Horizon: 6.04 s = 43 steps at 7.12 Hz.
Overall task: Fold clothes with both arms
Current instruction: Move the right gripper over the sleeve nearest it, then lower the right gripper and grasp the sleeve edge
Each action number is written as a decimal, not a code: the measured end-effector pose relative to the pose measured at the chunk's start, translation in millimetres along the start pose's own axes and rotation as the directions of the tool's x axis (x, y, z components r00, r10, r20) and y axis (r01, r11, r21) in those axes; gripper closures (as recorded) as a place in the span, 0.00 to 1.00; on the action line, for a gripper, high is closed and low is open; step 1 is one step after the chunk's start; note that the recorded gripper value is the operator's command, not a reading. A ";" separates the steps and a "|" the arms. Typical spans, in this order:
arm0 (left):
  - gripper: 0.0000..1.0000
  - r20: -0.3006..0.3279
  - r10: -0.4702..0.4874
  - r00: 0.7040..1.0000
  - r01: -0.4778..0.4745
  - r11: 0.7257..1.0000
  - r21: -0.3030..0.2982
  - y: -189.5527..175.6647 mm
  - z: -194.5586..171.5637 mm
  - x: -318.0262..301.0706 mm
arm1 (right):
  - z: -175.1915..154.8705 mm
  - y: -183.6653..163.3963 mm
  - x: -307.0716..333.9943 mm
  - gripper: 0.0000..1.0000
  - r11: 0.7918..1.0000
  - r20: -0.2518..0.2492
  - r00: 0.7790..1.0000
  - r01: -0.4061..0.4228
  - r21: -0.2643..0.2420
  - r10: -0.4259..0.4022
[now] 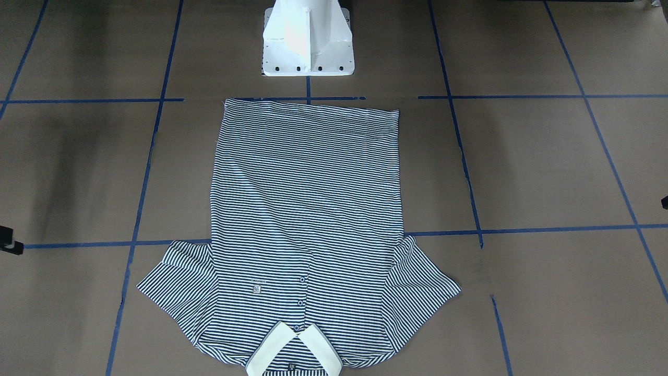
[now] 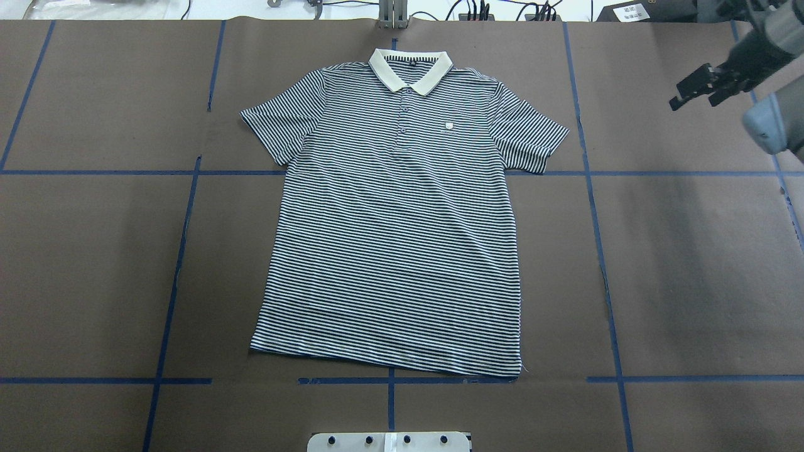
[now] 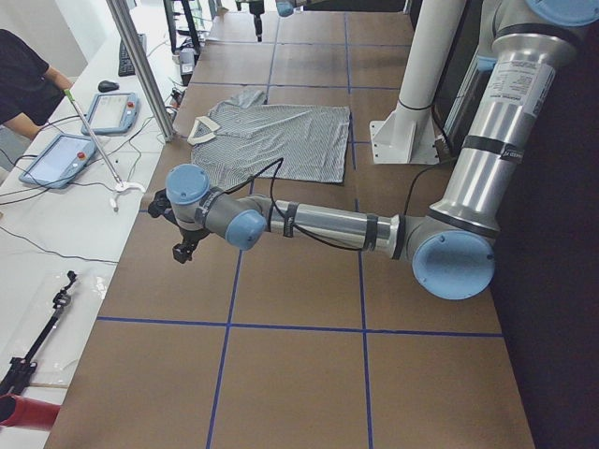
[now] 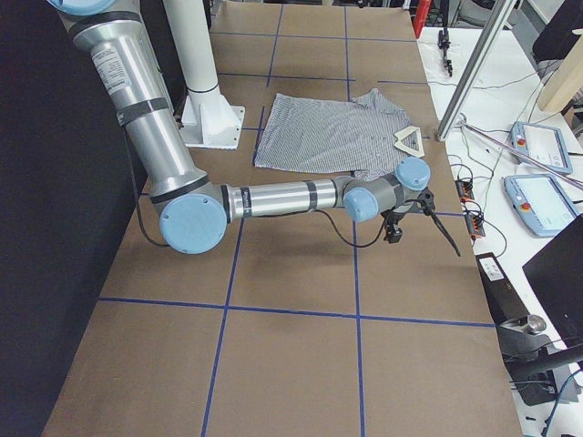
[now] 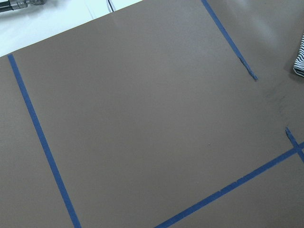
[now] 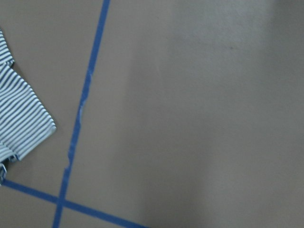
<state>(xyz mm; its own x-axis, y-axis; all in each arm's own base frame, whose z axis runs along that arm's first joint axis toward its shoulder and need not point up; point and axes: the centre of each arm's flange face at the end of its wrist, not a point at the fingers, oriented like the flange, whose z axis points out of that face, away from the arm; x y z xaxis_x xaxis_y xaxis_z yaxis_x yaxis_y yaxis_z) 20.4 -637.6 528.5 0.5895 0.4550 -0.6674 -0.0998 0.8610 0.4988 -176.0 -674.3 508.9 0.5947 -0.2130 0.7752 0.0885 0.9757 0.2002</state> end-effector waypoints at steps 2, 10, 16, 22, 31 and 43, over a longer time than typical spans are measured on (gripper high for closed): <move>0.00 0.002 -0.014 1.000 0.014 1.000 0.011 -5.7 -1.1 2.3 | 45.6 -32.6 -92.3 0.00 0.997 -0.069 0.997 -0.035 0.074 0.040; 0.00 -0.008 -0.058 0.998 0.058 0.998 0.024 -10.0 -3.9 6.7 | 140.8 -28.3 -169.7 0.04 0.991 -0.103 0.987 -0.114 0.077 0.121; 0.00 -0.010 -0.065 0.998 0.065 0.998 0.023 -9.5 -3.8 6.7 | 145.4 -28.0 -168.1 0.36 0.989 -0.138 0.980 -0.135 0.061 0.142; 0.00 -0.010 -0.065 0.998 0.065 0.998 0.023 -9.4 -3.7 6.6 | 137.9 -35.4 -172.7 1.00 0.990 -0.144 0.980 -0.126 0.067 0.135; 0.00 -0.010 -0.064 0.998 0.065 0.998 0.025 -10.0 -4.6 7.7 | 128.7 -40.0 -172.6 0.02 0.989 -0.144 0.980 -0.126 0.079 0.137; 0.00 -0.012 -0.068 0.998 0.068 0.997 0.035 -14.6 -9.5 13.7 | 118.3 -41.4 -189.4 1.00 0.992 -0.156 0.982 -0.096 0.076 0.107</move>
<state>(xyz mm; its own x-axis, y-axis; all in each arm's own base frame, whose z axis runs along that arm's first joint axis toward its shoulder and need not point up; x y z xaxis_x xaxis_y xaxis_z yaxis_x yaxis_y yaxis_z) 22.4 -641.7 506.8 0.5849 0.3982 -0.7066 -0.0309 0.8815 0.4712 -386.8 -680.3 424.6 0.7180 -0.0966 0.6893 -0.0299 0.9851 0.1692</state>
